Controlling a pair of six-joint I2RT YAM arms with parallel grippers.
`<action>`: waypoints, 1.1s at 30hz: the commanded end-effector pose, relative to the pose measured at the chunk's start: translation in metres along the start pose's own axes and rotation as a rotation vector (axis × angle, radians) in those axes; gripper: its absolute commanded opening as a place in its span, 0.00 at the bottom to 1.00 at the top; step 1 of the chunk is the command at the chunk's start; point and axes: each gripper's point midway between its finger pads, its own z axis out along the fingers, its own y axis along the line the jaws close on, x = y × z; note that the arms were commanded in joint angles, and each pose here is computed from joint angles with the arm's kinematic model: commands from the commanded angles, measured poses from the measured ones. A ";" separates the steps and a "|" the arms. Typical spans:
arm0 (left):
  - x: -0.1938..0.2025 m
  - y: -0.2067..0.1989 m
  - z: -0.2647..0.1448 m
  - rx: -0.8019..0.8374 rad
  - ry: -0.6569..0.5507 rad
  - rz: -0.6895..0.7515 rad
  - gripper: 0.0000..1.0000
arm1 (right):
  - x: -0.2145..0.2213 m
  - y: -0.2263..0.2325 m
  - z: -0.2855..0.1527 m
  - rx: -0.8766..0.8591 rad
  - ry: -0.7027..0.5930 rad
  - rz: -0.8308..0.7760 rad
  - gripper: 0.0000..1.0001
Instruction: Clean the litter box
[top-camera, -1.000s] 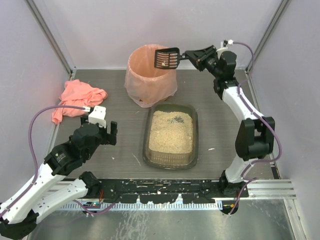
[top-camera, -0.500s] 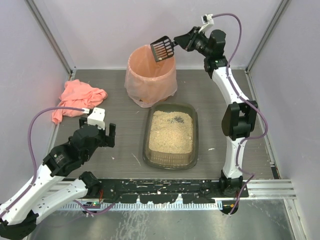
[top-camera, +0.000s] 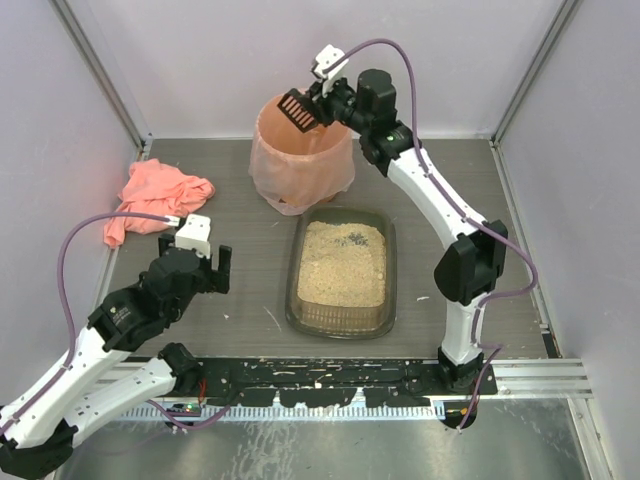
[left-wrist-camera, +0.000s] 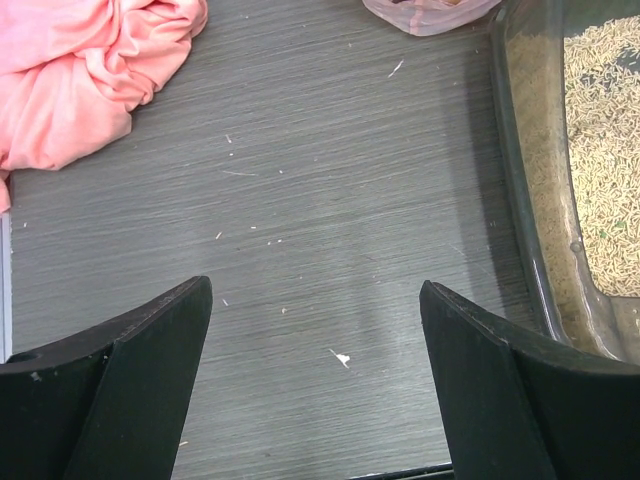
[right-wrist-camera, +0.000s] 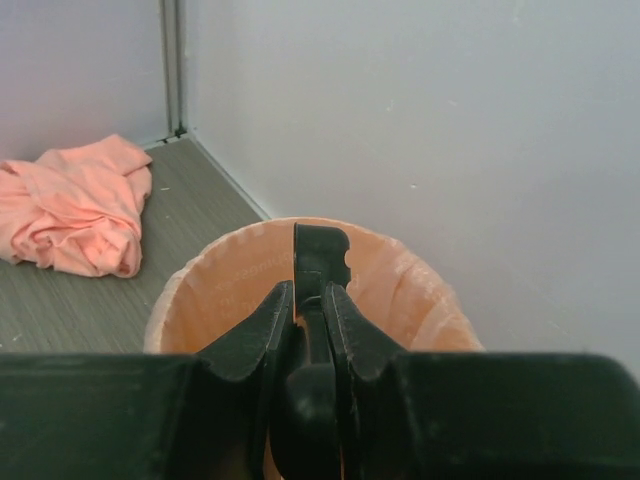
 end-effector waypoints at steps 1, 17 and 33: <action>-0.008 0.004 -0.002 -0.015 -0.031 -0.019 0.87 | -0.093 -0.049 -0.050 0.215 -0.194 -0.073 0.01; -0.024 0.005 -0.014 0.008 -0.117 -0.144 0.99 | -0.143 -0.013 -0.223 0.395 -0.382 0.390 0.01; -0.021 0.032 -0.022 -0.100 -0.211 -0.315 0.98 | 0.115 0.080 -0.265 0.451 0.200 0.840 0.06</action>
